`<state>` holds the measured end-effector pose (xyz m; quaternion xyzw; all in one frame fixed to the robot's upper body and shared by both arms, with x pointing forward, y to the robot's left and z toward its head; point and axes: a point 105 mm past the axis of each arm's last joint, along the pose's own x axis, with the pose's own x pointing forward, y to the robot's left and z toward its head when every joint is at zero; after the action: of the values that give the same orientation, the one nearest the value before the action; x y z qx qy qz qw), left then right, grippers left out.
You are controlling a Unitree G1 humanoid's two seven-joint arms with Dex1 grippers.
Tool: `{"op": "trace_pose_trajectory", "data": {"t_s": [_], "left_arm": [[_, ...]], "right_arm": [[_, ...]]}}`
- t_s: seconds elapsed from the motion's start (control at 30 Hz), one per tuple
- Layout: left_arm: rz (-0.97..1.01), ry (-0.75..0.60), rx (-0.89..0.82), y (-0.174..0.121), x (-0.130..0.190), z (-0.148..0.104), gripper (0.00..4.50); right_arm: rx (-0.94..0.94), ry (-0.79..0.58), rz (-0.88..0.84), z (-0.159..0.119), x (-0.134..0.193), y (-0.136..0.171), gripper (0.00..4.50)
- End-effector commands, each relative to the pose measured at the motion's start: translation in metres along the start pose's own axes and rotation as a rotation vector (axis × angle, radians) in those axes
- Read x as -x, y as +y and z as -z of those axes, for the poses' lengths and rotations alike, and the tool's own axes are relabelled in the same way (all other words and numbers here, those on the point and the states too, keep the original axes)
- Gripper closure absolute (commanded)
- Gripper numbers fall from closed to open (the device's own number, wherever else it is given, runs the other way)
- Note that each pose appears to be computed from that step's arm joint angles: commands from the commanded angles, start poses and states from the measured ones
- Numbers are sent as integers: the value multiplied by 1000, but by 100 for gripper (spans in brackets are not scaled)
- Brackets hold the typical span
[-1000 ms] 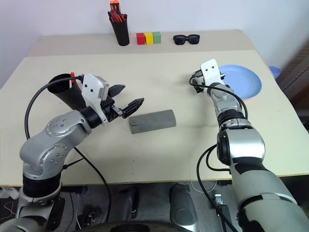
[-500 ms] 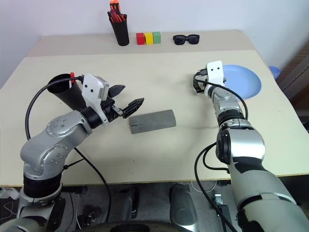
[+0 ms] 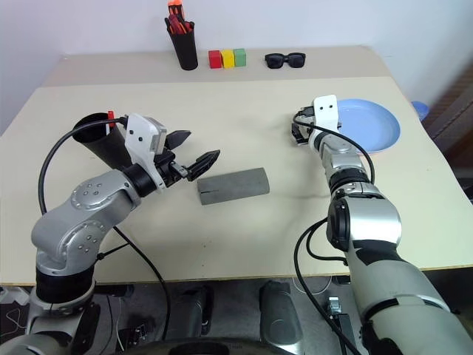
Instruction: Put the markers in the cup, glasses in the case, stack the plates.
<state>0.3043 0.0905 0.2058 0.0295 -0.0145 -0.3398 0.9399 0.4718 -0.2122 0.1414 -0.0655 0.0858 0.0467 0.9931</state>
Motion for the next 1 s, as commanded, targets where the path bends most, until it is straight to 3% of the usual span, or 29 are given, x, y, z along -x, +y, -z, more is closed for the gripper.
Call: {"op": "trace_pose_trajectory", "data": {"t_s": [0.03,0.23,0.47,0.73,0.83,1.0], "left_arm": [[-5,-48,-19,-2,5,-11,0],[-20,-49,-19,-2,7,-11,0],[-42,-43,-16,0,11,-10,0],[-37,-39,-5,-2,9,-7,0],[-34,-42,-6,-1,7,-8,0],[-30,-46,-9,0,5,-10,0]], "right_arm": [[6,-39,21,-12,-1,-2,135],[9,-39,43,-12,-1,-2,445],[46,-42,48,-13,-3,2,445],[101,-132,-15,-36,-1,5,445],[106,-170,-5,-48,0,3,364],[206,-190,38,-54,0,1,117]]}}
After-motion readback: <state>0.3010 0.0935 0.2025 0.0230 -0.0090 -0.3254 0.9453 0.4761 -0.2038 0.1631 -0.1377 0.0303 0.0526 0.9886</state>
